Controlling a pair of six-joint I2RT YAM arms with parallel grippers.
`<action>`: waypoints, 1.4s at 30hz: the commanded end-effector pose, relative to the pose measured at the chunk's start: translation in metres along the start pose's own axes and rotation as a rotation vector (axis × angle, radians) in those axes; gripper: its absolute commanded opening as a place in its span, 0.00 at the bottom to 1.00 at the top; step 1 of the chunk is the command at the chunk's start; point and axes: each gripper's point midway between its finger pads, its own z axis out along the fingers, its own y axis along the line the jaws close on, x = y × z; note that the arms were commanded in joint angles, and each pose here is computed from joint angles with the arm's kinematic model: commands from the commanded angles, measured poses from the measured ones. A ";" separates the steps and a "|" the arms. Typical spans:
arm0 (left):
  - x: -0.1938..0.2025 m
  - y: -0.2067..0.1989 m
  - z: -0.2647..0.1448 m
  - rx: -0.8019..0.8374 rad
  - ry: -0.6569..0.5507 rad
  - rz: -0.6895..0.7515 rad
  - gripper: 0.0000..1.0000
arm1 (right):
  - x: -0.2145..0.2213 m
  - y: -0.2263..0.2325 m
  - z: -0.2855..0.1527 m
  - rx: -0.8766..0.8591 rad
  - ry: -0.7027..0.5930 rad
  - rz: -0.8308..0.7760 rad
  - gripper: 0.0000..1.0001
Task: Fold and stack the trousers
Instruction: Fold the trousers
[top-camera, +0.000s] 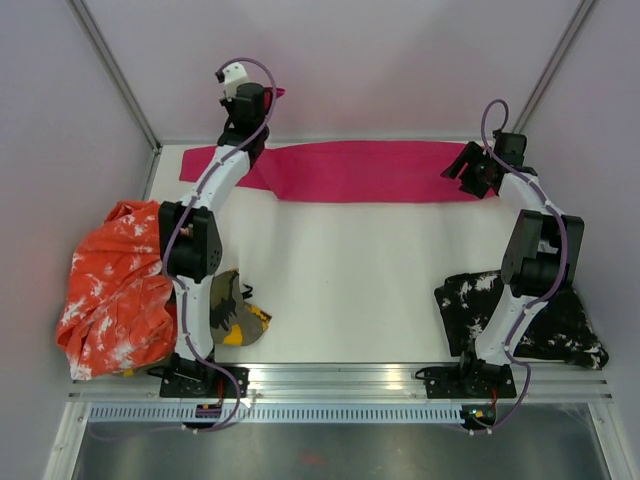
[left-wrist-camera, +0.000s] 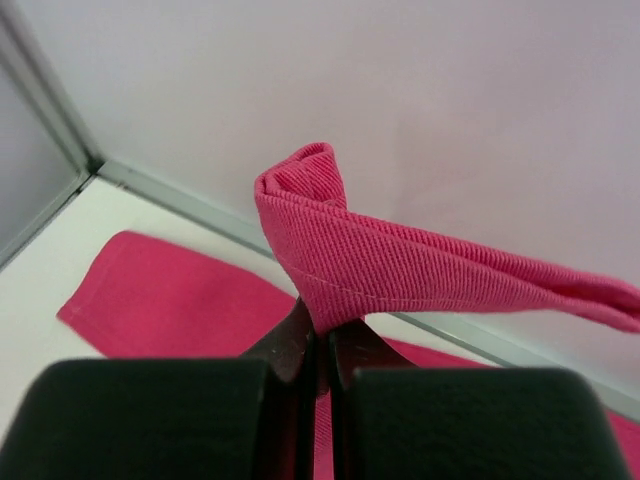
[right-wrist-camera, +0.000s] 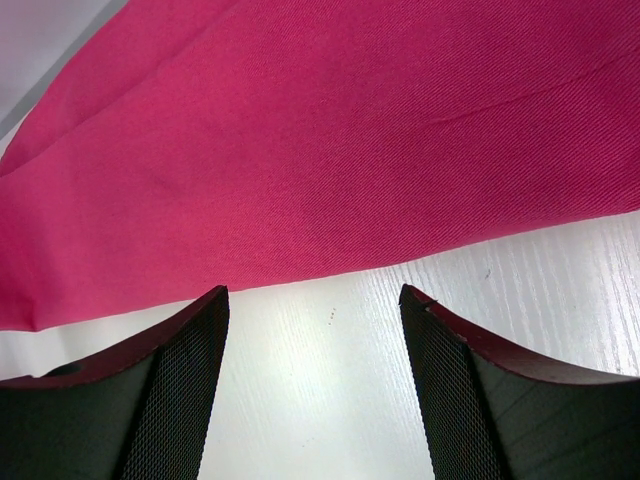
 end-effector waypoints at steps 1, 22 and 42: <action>0.000 0.065 0.031 -0.132 0.046 -0.159 0.02 | 0.004 -0.003 0.009 -0.010 0.008 0.010 0.76; 0.137 0.206 0.105 -0.249 0.362 -0.576 0.06 | 0.013 -0.011 0.032 0.036 0.028 0.012 0.75; 0.217 0.282 0.093 -0.506 0.561 -0.665 0.99 | 0.031 -0.012 0.039 0.033 0.070 -0.002 0.75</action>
